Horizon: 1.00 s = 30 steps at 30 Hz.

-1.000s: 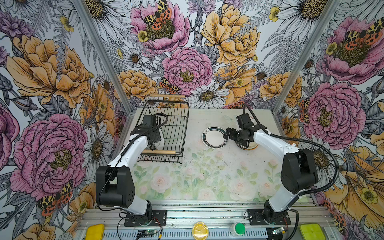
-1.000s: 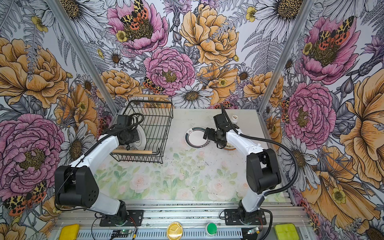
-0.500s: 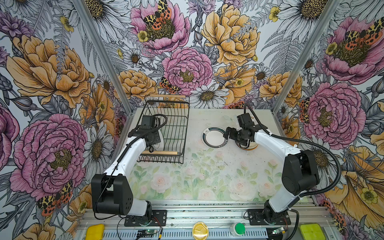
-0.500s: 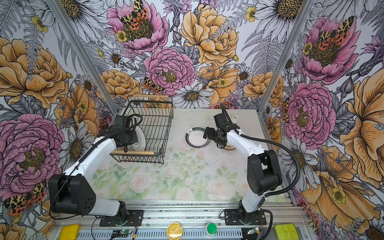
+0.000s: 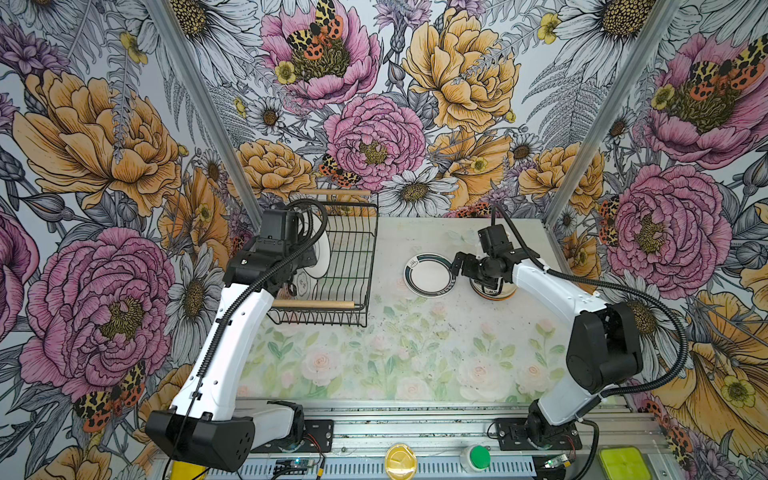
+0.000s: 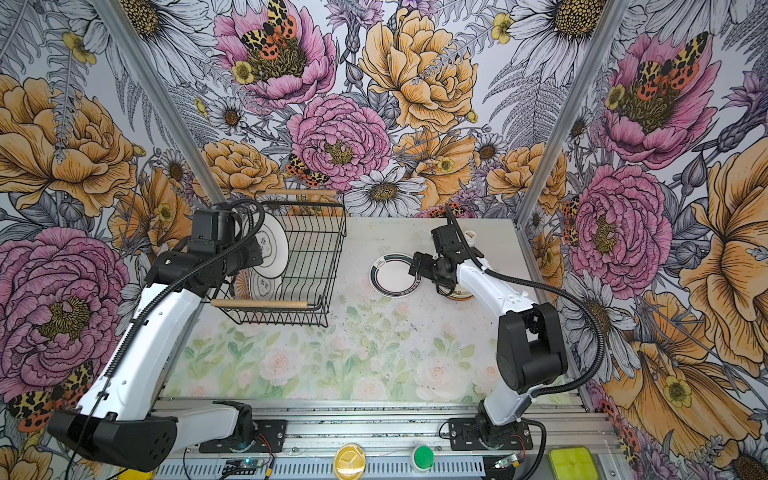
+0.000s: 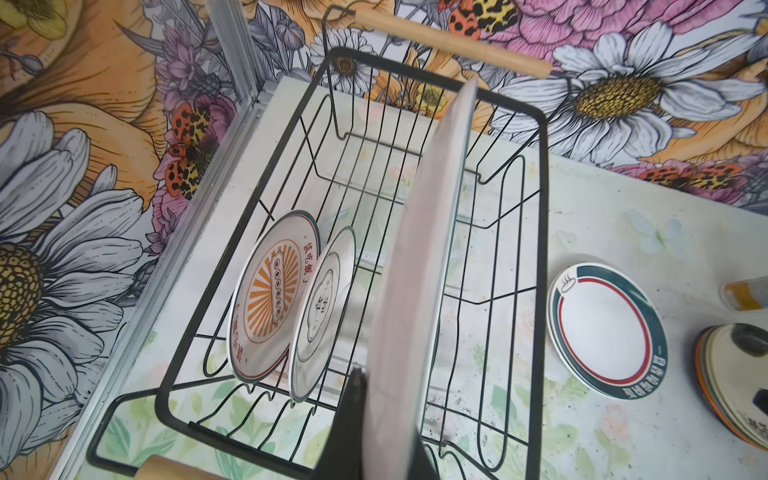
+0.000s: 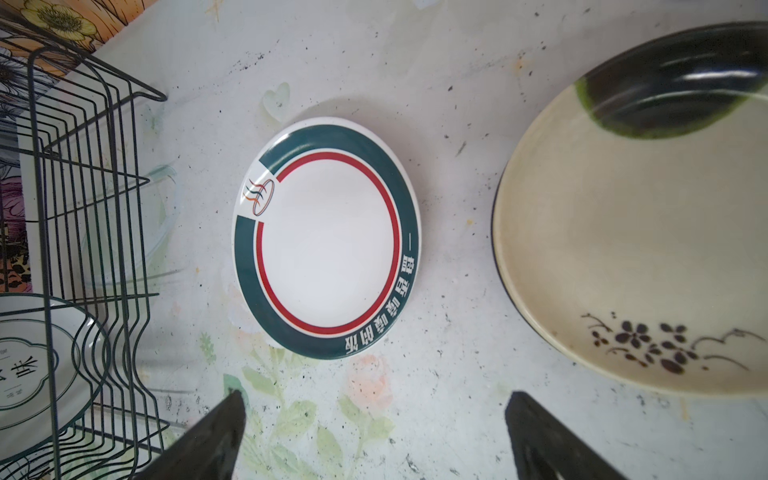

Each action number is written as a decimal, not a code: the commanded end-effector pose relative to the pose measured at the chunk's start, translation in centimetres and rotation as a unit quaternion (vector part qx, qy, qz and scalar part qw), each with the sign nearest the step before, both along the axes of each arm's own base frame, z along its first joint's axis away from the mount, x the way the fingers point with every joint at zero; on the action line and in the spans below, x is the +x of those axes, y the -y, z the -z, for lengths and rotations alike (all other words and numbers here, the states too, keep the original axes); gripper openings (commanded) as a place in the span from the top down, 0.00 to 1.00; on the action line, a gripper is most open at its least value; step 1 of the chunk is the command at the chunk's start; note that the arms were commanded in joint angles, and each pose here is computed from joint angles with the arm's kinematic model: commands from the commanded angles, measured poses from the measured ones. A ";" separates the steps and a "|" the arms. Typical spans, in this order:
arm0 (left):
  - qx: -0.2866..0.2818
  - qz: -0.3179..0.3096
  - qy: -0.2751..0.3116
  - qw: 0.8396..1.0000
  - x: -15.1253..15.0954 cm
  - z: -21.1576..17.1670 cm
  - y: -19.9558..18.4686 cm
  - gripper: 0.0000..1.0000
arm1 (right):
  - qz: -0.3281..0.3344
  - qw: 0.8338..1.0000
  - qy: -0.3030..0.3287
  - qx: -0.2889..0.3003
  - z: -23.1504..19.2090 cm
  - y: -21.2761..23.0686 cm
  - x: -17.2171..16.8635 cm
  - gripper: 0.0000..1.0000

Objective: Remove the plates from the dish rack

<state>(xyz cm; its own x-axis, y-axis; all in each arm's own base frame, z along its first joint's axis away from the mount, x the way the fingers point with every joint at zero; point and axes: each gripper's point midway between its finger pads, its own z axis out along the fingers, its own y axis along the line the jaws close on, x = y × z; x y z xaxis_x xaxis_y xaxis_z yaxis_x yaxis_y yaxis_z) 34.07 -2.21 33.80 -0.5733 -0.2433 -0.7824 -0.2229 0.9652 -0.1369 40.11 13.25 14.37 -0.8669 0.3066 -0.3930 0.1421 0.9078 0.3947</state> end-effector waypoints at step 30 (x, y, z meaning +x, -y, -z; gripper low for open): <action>-0.446 0.143 0.058 0.882 2.5 3.0 24.0 1.00 | -0.005 0.958 0.182 0.223 -7.5 -0.8 -6.3 0.01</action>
